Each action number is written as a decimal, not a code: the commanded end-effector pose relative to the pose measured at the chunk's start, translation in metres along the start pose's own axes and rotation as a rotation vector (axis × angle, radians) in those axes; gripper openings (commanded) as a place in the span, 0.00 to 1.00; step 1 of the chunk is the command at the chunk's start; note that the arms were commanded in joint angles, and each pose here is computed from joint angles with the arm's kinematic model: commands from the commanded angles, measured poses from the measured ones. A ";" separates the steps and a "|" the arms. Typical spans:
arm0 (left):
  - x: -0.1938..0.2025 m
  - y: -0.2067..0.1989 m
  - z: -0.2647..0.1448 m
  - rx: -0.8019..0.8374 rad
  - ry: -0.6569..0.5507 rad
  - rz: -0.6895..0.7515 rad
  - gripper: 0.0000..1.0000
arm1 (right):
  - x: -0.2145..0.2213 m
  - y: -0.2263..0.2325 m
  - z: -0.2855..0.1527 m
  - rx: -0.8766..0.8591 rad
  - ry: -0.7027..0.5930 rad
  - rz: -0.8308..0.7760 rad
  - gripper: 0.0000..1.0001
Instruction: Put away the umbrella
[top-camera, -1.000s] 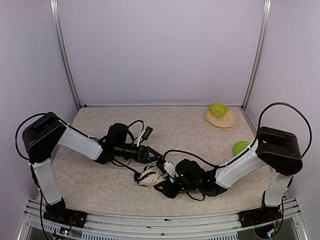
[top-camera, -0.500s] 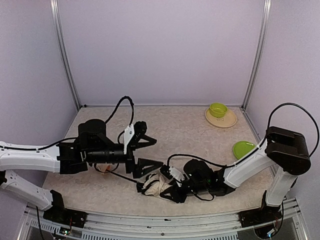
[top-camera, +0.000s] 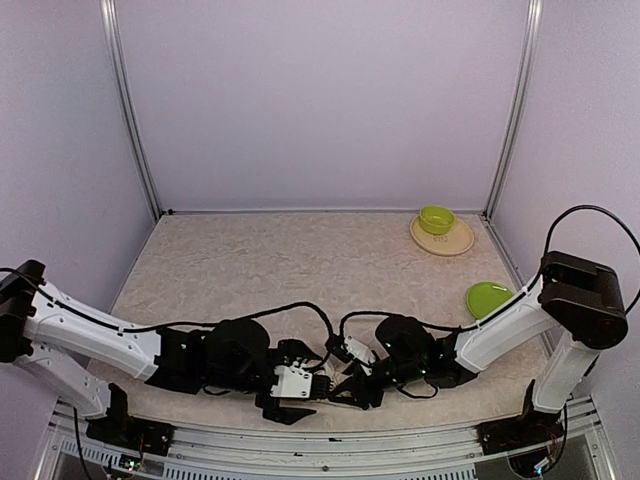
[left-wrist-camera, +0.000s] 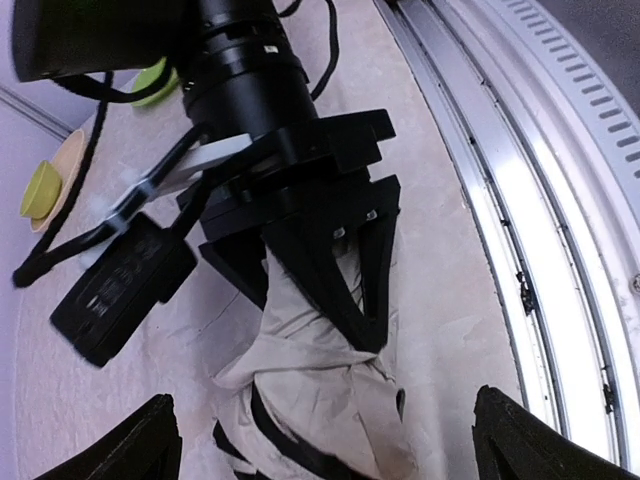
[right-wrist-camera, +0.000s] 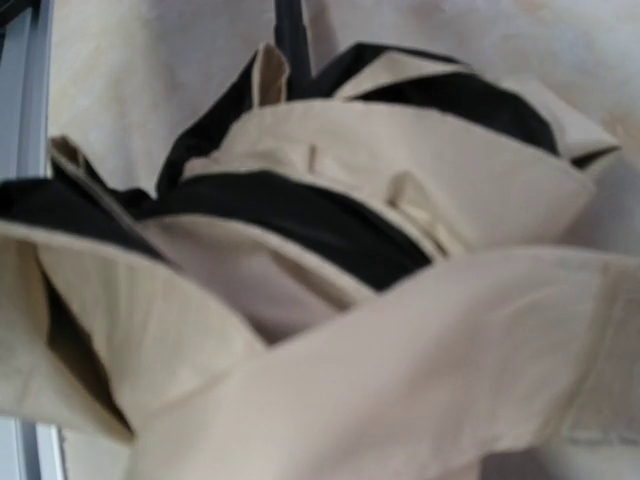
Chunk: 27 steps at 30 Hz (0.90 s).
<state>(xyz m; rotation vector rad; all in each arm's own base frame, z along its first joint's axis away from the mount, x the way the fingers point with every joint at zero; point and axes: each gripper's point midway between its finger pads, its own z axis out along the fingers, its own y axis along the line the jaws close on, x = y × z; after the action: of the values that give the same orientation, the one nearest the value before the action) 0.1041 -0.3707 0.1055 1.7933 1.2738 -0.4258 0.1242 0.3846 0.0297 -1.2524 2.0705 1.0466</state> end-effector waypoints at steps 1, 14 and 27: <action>0.002 0.006 0.032 -0.018 0.087 0.122 0.99 | 0.047 -0.011 -0.002 0.021 0.147 0.089 0.03; 0.092 -0.001 0.059 0.193 0.339 -0.051 0.84 | 0.028 -0.008 -0.007 0.024 0.091 0.085 0.03; 0.124 -0.055 0.073 0.380 0.434 0.042 0.08 | 0.012 -0.005 -0.008 0.017 0.043 0.114 0.09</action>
<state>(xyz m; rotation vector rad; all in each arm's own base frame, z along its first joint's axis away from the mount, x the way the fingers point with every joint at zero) 0.1466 -0.3900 0.0187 2.0802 1.4211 -0.3234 0.1289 0.3766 0.0310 -1.1693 2.1467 1.0649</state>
